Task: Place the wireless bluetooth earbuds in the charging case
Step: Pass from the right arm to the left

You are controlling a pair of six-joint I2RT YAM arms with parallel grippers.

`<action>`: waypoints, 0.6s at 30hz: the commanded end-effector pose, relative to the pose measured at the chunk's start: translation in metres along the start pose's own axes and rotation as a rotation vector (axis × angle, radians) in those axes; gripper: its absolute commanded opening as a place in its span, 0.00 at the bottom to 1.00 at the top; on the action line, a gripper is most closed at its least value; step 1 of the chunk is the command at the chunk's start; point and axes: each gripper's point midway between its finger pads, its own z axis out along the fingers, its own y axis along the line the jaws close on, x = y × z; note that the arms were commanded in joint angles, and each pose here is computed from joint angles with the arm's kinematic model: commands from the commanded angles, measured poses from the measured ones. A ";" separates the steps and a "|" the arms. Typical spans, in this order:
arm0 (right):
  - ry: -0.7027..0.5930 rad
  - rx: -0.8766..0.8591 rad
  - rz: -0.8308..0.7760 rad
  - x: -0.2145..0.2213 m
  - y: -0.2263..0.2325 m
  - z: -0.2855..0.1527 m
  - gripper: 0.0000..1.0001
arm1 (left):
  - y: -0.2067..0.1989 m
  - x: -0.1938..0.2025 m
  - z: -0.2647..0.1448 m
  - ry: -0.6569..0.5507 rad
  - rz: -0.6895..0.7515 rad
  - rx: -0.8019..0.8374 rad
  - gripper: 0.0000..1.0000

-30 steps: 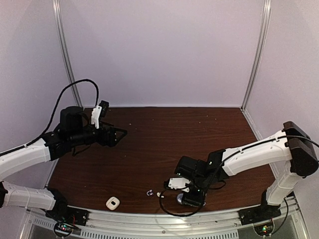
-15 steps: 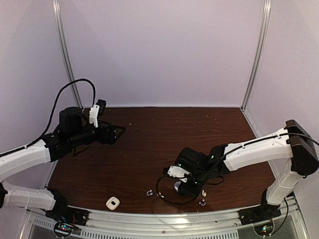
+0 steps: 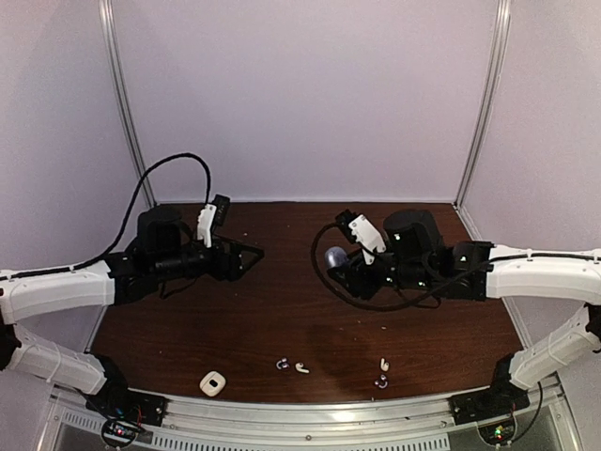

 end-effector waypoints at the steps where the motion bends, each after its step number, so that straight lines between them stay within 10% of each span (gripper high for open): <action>1: -0.104 0.077 -0.018 -0.018 -0.012 -0.012 0.38 | -0.051 -0.022 0.017 -0.029 0.007 0.155 0.76; 18: -0.151 0.226 -0.214 -0.010 0.002 -0.025 0.36 | -0.141 -0.013 0.068 0.050 -0.029 0.372 0.68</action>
